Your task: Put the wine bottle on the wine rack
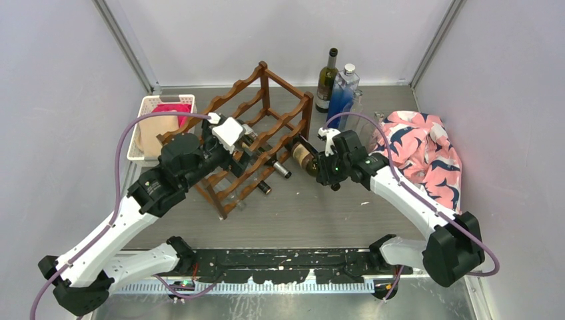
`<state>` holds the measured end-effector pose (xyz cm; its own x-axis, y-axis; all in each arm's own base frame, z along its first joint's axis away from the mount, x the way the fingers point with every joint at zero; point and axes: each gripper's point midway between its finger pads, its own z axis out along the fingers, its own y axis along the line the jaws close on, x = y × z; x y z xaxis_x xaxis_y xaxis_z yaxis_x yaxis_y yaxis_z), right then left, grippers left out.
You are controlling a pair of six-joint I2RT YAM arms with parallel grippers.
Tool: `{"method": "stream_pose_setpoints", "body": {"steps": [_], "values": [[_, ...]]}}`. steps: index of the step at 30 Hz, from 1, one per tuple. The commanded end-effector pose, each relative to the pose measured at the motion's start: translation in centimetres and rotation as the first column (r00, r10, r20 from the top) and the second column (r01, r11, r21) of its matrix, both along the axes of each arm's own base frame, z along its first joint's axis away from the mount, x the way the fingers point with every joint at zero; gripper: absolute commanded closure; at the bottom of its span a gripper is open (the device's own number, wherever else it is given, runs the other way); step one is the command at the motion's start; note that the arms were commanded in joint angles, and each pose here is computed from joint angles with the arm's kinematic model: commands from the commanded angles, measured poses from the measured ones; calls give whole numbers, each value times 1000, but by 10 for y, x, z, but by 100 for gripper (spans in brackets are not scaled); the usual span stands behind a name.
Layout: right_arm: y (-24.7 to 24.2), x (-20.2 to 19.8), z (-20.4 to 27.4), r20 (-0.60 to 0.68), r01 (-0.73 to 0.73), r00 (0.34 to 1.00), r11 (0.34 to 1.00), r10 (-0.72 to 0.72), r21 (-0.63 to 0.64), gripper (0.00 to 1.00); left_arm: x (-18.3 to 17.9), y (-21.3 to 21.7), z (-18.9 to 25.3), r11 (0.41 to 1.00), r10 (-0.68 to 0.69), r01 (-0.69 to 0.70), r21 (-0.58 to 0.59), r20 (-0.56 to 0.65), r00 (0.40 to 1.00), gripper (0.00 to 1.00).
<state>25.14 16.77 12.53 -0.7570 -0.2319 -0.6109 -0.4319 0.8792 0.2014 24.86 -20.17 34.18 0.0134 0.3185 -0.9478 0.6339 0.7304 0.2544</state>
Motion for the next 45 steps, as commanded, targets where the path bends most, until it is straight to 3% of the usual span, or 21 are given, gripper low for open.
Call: {"method": "stream_pose_setpoints", "body": {"steps": [1,13,29,41,45], "values": [[25,44,39,228,-49,973,993,23,111,99,2,3,23,999,13,-10,-48,78,997,0],[51,83,17,323,-150,941,981,102,125,99,2,4,21,999,8,-4,-40,99,995,1],[92,151,5,528,-317,818,944,227,85,99,7,11,18,999,39,-37,-16,145,989,1],[113,166,15,640,-411,724,906,255,104,99,9,12,15,999,36,-35,-9,151,988,1],[116,172,13,636,-414,726,905,262,100,99,7,11,15,1000,29,-28,-11,153,988,1]]}}
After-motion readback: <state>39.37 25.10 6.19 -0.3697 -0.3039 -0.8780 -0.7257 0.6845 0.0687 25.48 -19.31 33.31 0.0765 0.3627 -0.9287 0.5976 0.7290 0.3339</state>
